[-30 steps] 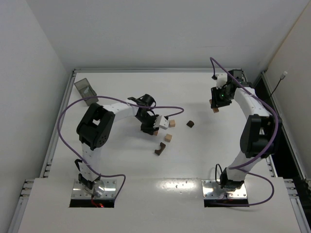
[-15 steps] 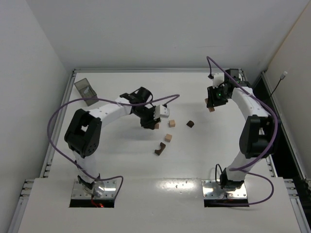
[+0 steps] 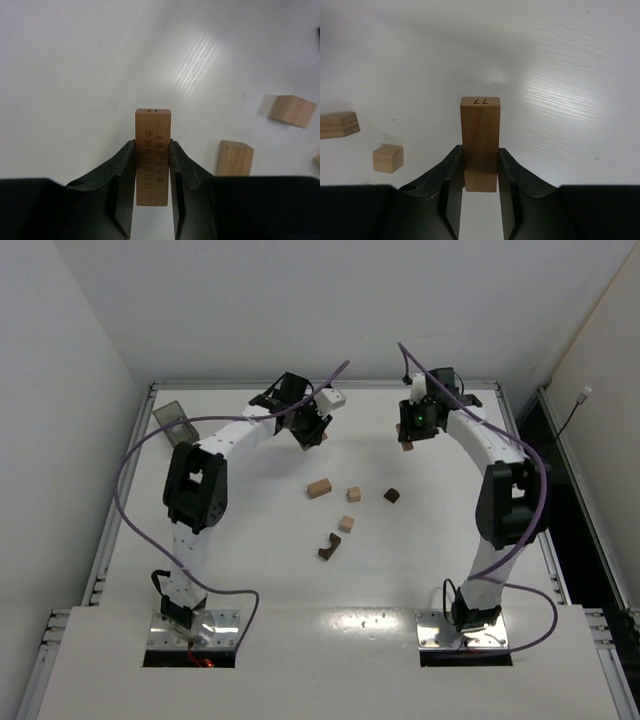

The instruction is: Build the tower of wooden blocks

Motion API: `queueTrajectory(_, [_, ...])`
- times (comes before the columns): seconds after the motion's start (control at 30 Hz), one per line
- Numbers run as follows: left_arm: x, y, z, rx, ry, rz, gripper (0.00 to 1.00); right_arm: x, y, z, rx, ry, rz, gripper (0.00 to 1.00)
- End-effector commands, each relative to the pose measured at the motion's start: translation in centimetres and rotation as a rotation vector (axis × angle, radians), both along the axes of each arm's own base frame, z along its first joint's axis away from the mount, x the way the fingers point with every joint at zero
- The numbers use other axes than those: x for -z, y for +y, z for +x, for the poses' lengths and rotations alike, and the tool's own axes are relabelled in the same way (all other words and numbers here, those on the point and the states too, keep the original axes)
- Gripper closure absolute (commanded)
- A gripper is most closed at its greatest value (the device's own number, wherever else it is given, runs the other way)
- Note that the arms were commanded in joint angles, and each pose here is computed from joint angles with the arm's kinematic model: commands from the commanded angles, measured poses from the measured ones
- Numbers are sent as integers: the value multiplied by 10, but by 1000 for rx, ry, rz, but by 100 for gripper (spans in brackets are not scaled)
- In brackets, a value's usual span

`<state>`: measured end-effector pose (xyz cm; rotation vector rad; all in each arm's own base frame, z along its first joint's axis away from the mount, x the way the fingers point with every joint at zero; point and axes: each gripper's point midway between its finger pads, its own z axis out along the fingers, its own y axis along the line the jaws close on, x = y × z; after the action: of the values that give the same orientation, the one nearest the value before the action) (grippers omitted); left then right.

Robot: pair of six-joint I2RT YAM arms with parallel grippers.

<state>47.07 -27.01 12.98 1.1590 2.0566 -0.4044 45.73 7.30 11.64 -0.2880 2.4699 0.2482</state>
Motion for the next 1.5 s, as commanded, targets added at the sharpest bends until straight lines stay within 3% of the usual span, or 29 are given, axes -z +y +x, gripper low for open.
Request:
queueTrajectory(0.0, [11,5,17,-139,73,-23,100,-2,34,17,-18,-34,51,100])
queueTrajectory(0.4, [42,13,5,-226,184,-29,100,82,92,-8,-199,175,34,100])
queueTrajectory(0.8, [73,23,-37,-223,310,-14,100,106,125,-45,-298,285,27,100])
queueTrajectory(1.2, [64,-2,-96,-72,320,-37,100,140,137,-108,-378,461,47,100])
queueTrajectory(1.47, [61,-21,-137,38,324,-38,100,138,134,-130,-390,476,50,100])
